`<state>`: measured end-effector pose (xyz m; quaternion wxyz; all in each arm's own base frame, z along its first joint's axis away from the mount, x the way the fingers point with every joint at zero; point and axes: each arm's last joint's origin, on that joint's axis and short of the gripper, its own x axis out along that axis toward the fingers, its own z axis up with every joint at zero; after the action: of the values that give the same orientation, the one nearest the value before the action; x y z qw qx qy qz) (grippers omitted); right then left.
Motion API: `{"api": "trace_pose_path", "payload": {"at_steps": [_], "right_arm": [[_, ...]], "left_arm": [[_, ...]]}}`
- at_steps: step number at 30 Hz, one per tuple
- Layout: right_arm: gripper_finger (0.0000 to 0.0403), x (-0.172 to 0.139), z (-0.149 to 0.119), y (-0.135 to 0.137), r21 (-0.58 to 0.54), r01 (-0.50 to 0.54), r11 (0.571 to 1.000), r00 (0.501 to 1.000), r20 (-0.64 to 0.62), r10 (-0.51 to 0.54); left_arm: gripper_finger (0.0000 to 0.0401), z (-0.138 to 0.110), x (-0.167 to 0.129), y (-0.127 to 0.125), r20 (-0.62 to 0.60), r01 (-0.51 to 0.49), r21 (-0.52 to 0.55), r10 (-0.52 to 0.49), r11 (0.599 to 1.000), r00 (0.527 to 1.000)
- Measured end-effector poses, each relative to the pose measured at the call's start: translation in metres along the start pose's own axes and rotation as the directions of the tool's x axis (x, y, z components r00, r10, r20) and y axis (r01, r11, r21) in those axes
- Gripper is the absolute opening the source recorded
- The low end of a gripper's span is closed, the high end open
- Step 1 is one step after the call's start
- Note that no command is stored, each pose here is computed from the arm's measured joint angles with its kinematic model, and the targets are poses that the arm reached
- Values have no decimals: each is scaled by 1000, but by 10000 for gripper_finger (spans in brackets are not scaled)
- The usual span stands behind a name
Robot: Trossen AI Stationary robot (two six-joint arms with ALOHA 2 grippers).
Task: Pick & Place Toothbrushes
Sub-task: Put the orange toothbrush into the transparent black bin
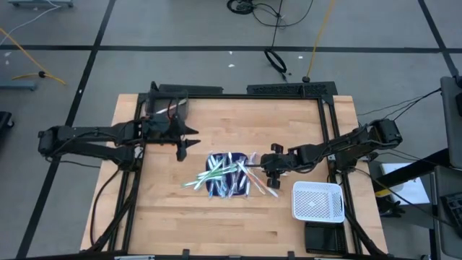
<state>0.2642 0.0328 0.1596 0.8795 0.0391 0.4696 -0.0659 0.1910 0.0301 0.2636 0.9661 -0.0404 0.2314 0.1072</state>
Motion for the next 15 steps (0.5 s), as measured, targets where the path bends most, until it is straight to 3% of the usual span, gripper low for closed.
{"api": "trace_pose_path", "payload": {"at_steps": [15], "right_arm": [[121,6,-18,-4,44,22,999,998,-58,-19]], "left_arm": [[173,0,0,-5,0,21,8,-21,1000,1000]]}}
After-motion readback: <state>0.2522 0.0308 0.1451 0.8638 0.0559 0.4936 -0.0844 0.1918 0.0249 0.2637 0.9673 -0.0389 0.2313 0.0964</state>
